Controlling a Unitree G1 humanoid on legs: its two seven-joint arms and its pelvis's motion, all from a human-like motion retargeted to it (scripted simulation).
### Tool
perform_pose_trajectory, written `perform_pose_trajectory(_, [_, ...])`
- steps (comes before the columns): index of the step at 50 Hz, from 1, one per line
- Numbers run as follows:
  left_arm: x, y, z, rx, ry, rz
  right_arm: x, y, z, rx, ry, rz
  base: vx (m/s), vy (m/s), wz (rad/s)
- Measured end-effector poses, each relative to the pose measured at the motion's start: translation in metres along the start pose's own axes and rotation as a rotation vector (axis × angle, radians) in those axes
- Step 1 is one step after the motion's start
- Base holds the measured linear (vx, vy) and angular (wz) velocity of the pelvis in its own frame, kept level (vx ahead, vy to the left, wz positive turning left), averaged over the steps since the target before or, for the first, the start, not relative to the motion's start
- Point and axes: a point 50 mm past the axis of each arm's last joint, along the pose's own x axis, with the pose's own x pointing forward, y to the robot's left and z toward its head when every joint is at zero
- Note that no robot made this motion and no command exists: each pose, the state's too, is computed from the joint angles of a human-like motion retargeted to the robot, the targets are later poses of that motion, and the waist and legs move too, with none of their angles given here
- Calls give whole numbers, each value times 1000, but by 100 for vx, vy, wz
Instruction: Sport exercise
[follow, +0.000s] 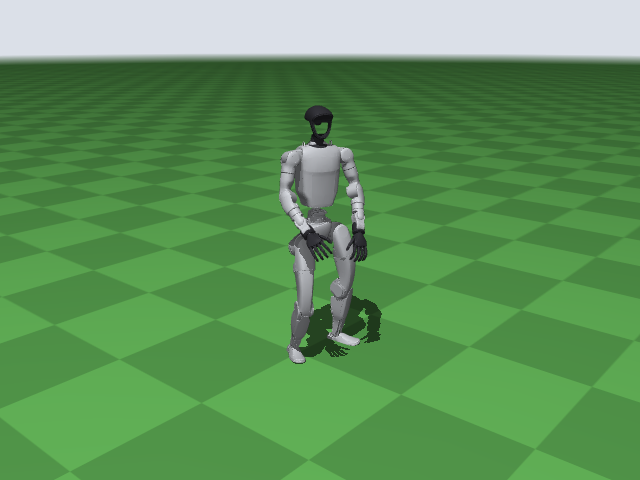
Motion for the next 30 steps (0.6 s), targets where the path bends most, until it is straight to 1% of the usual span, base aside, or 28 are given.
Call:
perform_pose_trajectory(5, [23, 23, 52, 310, -168, -60, -4, 5, -16, -16, 60, 79, 0, -4, 6])
perform_pose_trajectory(10, [32, 62, 140, 560, -426, -2, -35, 35, -59, -73, 225, 285, 1, -2, -11])
perform_pose_trajectory(13, [16, 88, 211, 643, -669, 85, -68, 56, -89, -121, 334, 438, 0, 0, 0])
perform_pose_trajectory(15, [-9, 104, 260, 671, -871, 155, -94, 68, -108, -151, 400, 540, 0, 0, 0])
perform_pose_trajectory(18, [-70, 128, 324, 661, -1211, 272, -137, 79, -135, -188, 487, 684, 0, 0, 0])
perform_pose_trajectory(21, [-140, 150, 360, 601, -1525, 385, -178, 78, -161, -230, 565, 806, 0, 0, 0])
perform_pose_trajectory(23, [-181, 163, 367, 544, -1688, 453, -203, 71, -177, -260, 619, 869, 0, 0, 0])
perform_pose_trajectory(25, [-208, 172, 368, 488, -1791, 507, -223, 63, -190, -288, 669, 916, 0, 0, 0])
perform_pose_trajectory(28, [-225, 190, 358, 384, -1845, 597, -243, 46, -207, -322, 740, 938, 0, 0, 0])
perform_pose_trajectory(30, [-224, 204, 346, 307, -1817, 657, -249, 33, -216, -342, 774, 926, 0, 0, 0])
